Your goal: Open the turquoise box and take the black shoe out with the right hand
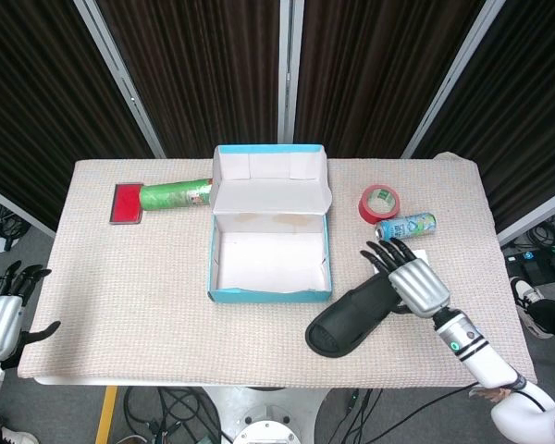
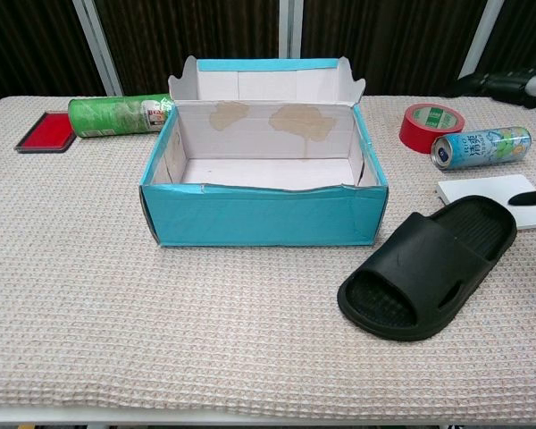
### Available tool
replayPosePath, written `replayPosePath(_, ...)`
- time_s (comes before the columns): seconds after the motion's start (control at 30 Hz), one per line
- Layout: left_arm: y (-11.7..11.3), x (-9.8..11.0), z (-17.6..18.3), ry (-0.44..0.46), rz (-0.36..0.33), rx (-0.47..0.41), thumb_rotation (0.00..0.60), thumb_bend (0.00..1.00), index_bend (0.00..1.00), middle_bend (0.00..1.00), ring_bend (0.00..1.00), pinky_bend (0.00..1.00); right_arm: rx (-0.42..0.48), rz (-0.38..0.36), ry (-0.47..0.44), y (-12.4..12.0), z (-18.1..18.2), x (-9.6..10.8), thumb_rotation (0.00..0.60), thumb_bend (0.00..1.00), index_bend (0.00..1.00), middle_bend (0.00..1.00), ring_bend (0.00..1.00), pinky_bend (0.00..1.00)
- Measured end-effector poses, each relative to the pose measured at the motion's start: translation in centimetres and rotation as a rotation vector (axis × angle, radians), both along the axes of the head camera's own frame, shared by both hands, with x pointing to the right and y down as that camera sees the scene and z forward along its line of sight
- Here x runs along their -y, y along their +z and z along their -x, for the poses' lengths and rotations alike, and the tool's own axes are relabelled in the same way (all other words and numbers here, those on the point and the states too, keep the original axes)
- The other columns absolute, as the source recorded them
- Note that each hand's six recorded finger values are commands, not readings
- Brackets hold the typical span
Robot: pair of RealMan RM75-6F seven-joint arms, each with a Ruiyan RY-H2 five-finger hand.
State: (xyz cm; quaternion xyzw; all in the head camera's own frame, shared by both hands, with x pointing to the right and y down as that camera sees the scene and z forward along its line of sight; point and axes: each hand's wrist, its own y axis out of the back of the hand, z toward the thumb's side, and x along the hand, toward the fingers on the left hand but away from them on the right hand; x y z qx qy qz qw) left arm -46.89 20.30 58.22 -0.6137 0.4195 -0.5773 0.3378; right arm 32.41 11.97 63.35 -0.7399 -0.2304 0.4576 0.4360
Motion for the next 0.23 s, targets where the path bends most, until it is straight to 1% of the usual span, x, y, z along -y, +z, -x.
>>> replayPosePath(0.07,0.0,0.0,0.0,0.003,-0.007,0.009,0.600,0.14,0.19,0.14,0.03,0.16,0.003,-0.030,0.070,-1.6,-2.0,0.1,0.600,0.06,0.00,0.01,0.00,0.00)
replayPosePath(0.13,0.0,-0.1,-0.1,0.008,-0.017,0.021,0.600,0.14,0.19,0.14,0.03,0.16,0.015,-0.062,0.150,-2.9,-3.9,-0.2,0.600,0.11,0.00,0.01,0.00,0.00)
replayPosePath(0.2,0.0,-0.3,-0.2,0.011,-0.029,0.031,0.600,0.14,0.19,0.14,0.03,0.16,0.028,-0.090,0.223,-4.1,-5.8,-0.8,0.600,0.12,0.00,0.01,0.00,0.00)
replayPosePath(0.23,0.0,-0.3,-0.2,0.011,-0.034,0.034,0.600,0.14,0.19,0.14,0.03,0.16,0.037,-0.108,0.274,-4.9,-7.1,-1.4,0.600,0.12,0.00,0.00,0.00,0.00)
